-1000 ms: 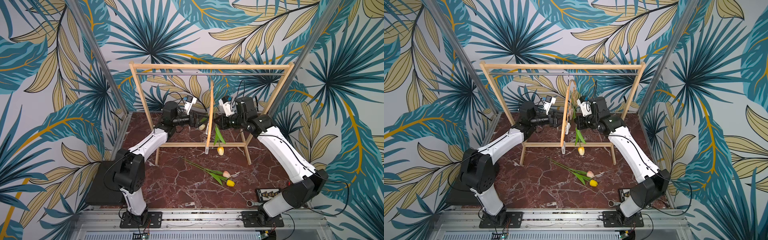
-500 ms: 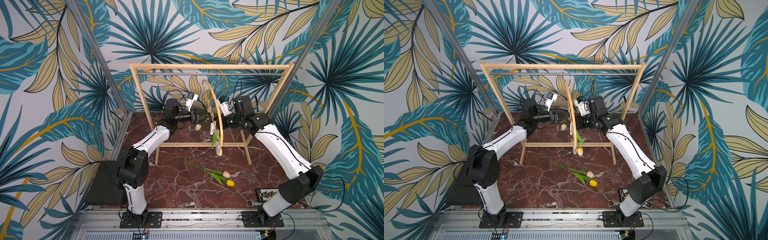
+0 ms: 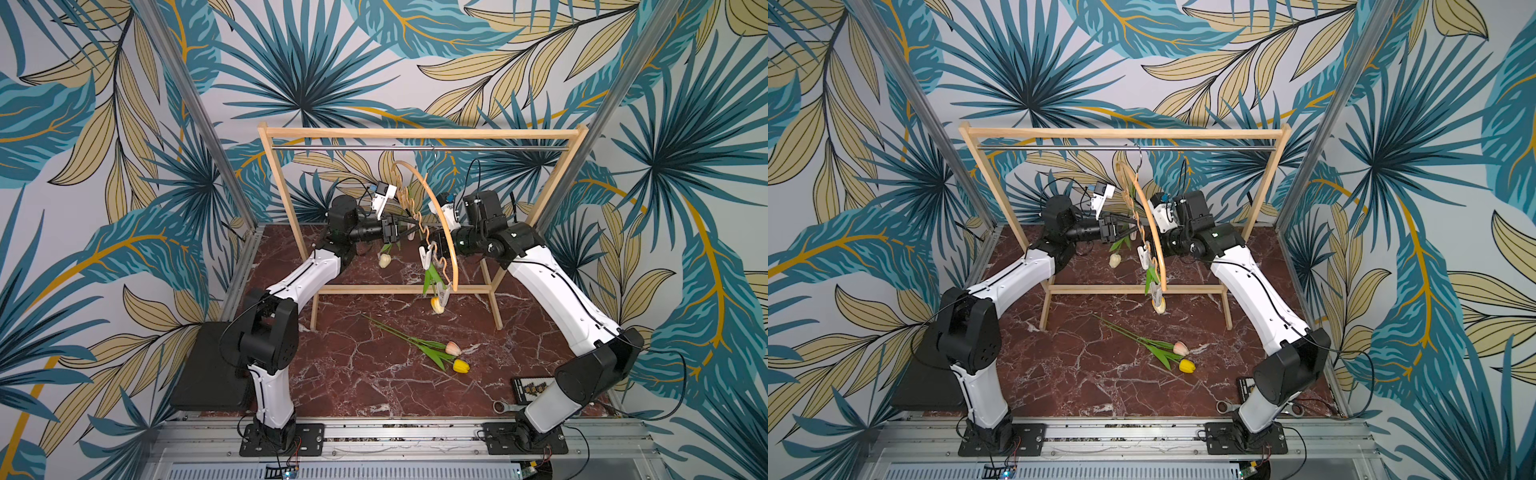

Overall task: Dry the flowers on a clothes hanger
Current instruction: Open the clamp at the hanger.

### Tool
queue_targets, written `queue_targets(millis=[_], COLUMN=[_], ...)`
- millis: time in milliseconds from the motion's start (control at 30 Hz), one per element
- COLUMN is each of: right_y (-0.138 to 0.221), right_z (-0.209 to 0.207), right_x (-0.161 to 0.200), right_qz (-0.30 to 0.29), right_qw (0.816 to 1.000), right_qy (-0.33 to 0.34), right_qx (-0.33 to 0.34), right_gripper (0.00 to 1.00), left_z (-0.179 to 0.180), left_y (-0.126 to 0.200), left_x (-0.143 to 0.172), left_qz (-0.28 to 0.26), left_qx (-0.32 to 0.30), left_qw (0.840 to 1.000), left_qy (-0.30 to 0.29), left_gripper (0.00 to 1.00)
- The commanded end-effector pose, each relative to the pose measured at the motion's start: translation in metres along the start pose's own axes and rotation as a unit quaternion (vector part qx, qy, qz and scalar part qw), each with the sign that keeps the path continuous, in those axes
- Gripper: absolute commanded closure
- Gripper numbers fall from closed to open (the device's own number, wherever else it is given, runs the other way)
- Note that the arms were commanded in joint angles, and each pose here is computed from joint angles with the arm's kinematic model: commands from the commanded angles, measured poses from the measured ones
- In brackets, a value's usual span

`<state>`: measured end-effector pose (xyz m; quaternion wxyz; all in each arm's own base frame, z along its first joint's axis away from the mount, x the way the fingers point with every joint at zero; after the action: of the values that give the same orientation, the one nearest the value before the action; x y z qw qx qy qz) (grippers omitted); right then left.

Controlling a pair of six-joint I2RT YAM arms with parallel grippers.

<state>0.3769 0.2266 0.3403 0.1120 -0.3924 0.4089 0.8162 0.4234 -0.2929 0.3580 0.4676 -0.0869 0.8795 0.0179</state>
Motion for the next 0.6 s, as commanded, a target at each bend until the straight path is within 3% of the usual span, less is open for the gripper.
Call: queue_targets(millis=[0, 167, 300, 467, 567], right_y=[0.0, 0.001, 0.009, -0.01, -0.018], right_z=[0.001, 0.001, -0.01, -0.008, -0.004], right_x=[0.0, -0.001, -0.008, 0.001, 0.0], right_qz=[0.005, -0.002, -0.062, -0.108, -0.134], right_qw=[1.0, 1.0, 0.997, 0.983, 0.975], right_qy=[0.005, 0.0, -0.036, -0.144, -0.169], right_qx=[-0.008, -0.006, 0.036, -0.022, -0.052], right_gripper=[1.0, 1.0, 1.0, 1.0, 1.0], left_z=[-0.012, -0.011, -0.008, -0.009, -0.007], left_y=[0.0, 0.0, 0.002, 0.007, 0.011], left_x=[-0.021, -0.021, -0.021, -0.022, -0.023], left_qz=[-0.015, -0.018, -0.03, -0.067, -0.094], left_qx=[0.013, 0.008, -0.002, -0.013, -0.022], left_qw=[0.999, 0.999, 0.999, 0.997, 0.995], left_qy=[-0.035, -0.03, -0.025, -0.023, -0.02], left_gripper=[0.65, 0.72, 0.73, 0.73, 0.73])
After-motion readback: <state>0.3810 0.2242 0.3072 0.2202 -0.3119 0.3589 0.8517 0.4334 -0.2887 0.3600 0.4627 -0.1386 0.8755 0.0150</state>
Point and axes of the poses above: each gripper's point midway between its finger pads, its own y axis back along the fingers, its own z axis along the line the jaws close on, x = y × z, the point moved 3 cm from there along y, back along the fingers
